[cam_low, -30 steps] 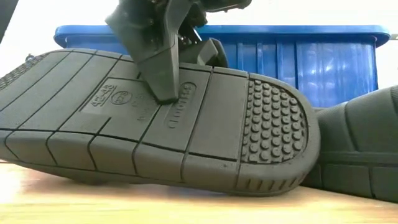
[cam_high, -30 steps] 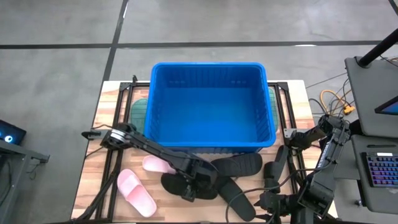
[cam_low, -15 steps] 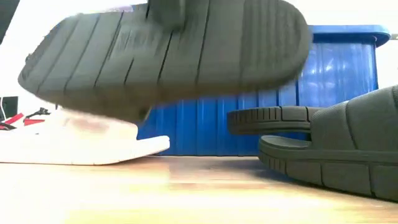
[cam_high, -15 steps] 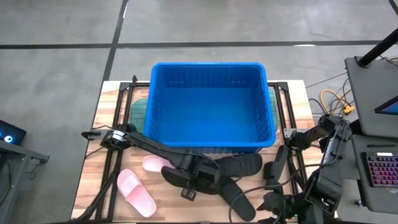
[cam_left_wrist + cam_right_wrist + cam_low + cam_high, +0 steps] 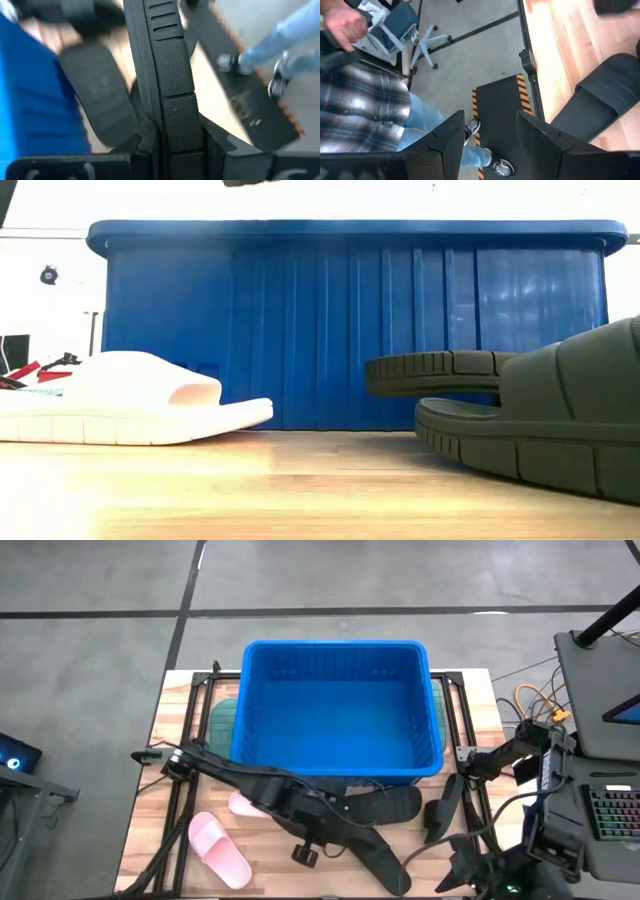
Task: Pick and place slides into bin
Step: Put the black slipper into the blue bin
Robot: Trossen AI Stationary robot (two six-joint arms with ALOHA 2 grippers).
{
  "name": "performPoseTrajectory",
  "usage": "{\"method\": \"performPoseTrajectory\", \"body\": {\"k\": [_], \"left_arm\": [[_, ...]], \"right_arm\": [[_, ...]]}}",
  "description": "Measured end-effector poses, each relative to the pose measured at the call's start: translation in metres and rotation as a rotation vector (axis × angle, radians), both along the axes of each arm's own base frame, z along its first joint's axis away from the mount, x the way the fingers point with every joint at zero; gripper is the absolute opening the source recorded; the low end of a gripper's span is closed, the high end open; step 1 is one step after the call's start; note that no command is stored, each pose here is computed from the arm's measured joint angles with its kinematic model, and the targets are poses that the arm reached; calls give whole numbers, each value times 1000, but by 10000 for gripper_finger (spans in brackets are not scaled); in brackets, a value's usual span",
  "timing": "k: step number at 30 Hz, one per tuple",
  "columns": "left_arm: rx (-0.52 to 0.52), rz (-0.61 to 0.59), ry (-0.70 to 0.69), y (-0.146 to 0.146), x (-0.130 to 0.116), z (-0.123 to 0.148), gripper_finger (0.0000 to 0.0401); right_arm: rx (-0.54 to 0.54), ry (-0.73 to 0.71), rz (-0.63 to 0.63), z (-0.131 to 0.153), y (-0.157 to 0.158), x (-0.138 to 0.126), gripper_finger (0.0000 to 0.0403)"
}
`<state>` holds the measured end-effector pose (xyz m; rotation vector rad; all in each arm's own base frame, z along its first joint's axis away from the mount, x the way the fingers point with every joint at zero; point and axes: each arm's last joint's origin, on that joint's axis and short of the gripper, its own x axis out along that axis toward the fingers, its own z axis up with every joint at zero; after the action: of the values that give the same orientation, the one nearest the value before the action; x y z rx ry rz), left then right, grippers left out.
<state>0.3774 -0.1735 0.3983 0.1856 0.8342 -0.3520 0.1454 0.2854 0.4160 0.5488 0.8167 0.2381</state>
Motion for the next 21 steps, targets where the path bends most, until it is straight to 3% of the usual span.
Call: {"method": "performPoseTrajectory", "body": {"k": [5,12,21], "left_arm": [[-32,70,-284,3,-18,48,71],[-69,166,-840,18,-25,117,70],[200,144,-1034,36,8,114,70]], "right_arm": [[9,-13,-11,2,0,-3,171],[29,-6,-27,2,0,-2,171],[138,-83,-63,12,7,-2,158]]}}
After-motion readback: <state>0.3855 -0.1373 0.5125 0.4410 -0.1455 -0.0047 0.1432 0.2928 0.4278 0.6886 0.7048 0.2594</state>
